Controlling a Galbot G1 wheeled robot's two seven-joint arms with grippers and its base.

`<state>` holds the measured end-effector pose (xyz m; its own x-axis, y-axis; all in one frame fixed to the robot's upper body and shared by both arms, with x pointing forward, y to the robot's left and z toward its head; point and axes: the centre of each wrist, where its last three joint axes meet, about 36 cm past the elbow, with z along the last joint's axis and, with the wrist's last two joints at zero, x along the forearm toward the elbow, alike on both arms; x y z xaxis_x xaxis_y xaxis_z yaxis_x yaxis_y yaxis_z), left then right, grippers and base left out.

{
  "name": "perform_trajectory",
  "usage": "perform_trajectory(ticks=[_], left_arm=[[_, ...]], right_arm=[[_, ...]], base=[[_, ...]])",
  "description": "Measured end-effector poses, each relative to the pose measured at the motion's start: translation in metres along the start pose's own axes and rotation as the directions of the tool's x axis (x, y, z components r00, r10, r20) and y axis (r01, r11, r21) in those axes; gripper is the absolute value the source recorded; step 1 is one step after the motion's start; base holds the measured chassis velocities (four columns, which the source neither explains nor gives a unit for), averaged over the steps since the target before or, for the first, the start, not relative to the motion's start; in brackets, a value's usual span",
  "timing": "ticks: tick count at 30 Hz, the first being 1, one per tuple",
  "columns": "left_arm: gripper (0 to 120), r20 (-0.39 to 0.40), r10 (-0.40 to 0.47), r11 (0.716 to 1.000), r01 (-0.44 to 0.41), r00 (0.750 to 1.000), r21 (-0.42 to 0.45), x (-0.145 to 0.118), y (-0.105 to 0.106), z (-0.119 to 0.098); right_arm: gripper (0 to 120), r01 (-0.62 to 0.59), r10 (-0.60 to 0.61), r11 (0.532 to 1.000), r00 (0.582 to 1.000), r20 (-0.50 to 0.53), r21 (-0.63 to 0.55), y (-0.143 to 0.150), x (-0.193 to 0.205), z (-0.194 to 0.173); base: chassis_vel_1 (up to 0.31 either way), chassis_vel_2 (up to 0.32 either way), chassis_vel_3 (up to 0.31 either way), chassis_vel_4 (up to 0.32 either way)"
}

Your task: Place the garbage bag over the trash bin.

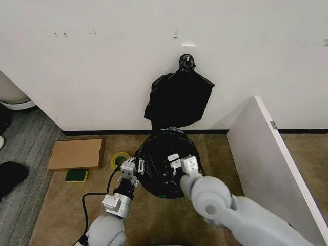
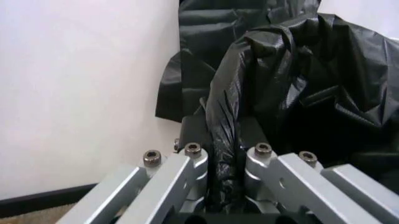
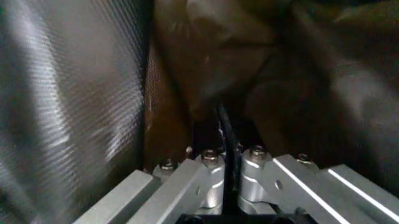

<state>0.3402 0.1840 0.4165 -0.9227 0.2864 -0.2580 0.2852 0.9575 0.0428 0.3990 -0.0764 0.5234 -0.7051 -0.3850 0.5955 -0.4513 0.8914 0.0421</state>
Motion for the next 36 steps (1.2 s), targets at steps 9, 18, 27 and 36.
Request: perform_trajectory(ticks=[9,18,27,36], left_arm=[[4,0.012,0.019,1.0,-0.019,1.0,0.012,0.005,-0.002,-0.006],[4,0.024,0.039,0.999,-0.039,0.999,0.021,0.009,-0.002,-0.009],[4,0.029,0.042,0.999,-0.042,0.999,0.017,0.009,-0.001,-0.009],[4,0.011,0.003,1.0,-0.003,1.0,-0.018,0.002,0.009,-0.002]], right_arm=[[0,-0.022,0.023,0.999,0.999,-0.034,0.026,0.011,-0.041,0.003],[0,-0.046,0.049,0.997,0.997,-0.053,0.054,0.012,-0.065,0.003],[0,-0.061,0.064,0.997,0.996,-0.058,0.055,0.01,-0.069,0.004],[0,-0.024,0.023,0.998,0.999,0.025,0.065,0.013,-0.025,-0.012]], base=[[0.0,0.0,0.0,0.0],[0.0,0.0,0.0,0.0],[0.0,0.0,0.0,0.0],[0.0,0.0,0.0,0.0]])
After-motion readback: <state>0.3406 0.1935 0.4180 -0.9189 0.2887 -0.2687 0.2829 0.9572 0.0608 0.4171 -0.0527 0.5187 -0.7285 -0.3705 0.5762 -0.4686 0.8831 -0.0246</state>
